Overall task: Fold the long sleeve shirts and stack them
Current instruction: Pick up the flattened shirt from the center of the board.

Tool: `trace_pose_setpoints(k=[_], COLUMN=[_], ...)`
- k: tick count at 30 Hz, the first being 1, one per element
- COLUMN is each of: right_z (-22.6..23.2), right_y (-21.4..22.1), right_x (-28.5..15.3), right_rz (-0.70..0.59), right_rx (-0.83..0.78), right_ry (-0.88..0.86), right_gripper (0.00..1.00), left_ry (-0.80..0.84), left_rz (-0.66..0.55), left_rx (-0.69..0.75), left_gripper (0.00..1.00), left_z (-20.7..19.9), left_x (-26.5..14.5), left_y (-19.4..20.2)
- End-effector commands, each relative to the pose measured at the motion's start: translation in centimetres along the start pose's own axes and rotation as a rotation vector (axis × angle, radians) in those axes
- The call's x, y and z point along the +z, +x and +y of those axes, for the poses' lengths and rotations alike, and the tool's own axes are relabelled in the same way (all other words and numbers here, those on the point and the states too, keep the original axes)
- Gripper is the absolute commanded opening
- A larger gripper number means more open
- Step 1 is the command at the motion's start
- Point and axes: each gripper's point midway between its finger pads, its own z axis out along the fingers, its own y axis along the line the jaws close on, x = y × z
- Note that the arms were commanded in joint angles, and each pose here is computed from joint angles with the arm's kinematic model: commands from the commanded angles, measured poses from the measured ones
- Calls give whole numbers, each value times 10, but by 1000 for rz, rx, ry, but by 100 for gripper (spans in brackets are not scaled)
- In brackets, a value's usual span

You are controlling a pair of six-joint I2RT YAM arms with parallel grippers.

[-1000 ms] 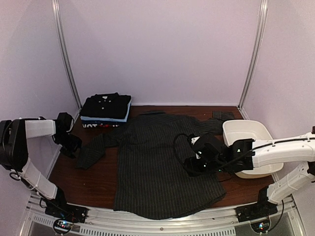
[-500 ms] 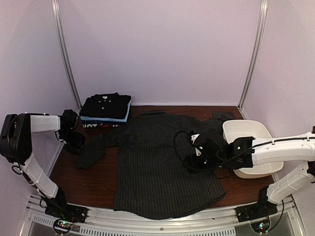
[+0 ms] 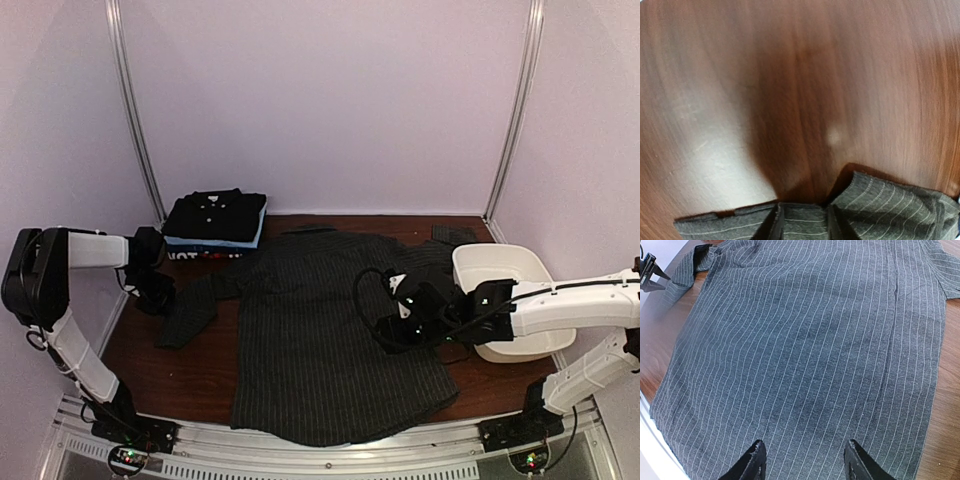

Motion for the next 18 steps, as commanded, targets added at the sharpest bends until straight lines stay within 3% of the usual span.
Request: trace_pose_setpoints(k=[1, 5, 18], right_z=[-1, -1, -1], right_y=[-2, -2, -8], right_x=[-4, -3, -8], right_rz=[-16, -13, -40], right_rx=[9, 10, 15], right_ry=[-13, -18, -20], right_gripper=[55, 54, 54], left_ry=[1, 21, 210], left_rz=[-18, -37, -185], left_rx=[18, 59, 337], left_gripper=[19, 0, 0], left_z=[-2, -5, -24], left_x=[-3, -10, -86], left_y=[-2, -4, 23])
